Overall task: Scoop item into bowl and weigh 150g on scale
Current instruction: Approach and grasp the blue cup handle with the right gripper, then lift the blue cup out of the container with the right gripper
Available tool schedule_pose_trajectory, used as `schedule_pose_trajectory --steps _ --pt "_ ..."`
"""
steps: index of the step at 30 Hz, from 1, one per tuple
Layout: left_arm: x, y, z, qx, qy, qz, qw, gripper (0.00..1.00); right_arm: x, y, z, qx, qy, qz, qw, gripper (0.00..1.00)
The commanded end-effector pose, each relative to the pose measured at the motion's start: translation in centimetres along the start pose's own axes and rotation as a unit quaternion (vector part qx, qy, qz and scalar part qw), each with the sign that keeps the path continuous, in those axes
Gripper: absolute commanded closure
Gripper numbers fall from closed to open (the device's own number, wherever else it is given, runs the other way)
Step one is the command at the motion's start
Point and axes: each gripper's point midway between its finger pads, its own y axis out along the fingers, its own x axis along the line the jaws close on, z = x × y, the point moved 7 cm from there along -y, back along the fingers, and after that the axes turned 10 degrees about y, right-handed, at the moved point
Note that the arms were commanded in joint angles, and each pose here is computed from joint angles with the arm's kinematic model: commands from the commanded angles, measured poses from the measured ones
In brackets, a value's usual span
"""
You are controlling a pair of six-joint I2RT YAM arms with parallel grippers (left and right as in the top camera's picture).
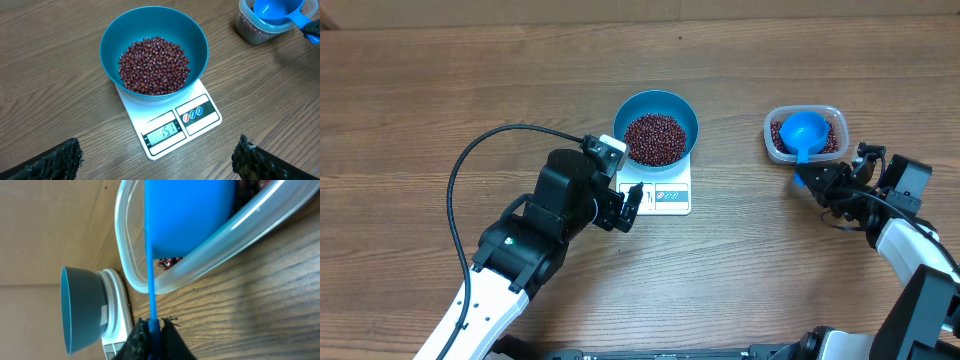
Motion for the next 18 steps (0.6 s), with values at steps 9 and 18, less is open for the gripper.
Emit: schedule_pose_trajectory --steps 9,18 --pt "-0.1 0.3 0.4 0.007 -0.005 0.001 1.0 0.0 1.2 0.0 0.1 0.01 -0.023 -0.044 0.999 0.96" --pt "0.0 0.3 0.4 0.007 -0.005 0.001 1.0 0.01 2.3 -0.2 0.2 0.028 -0.032 -0.088 0.995 0.96"
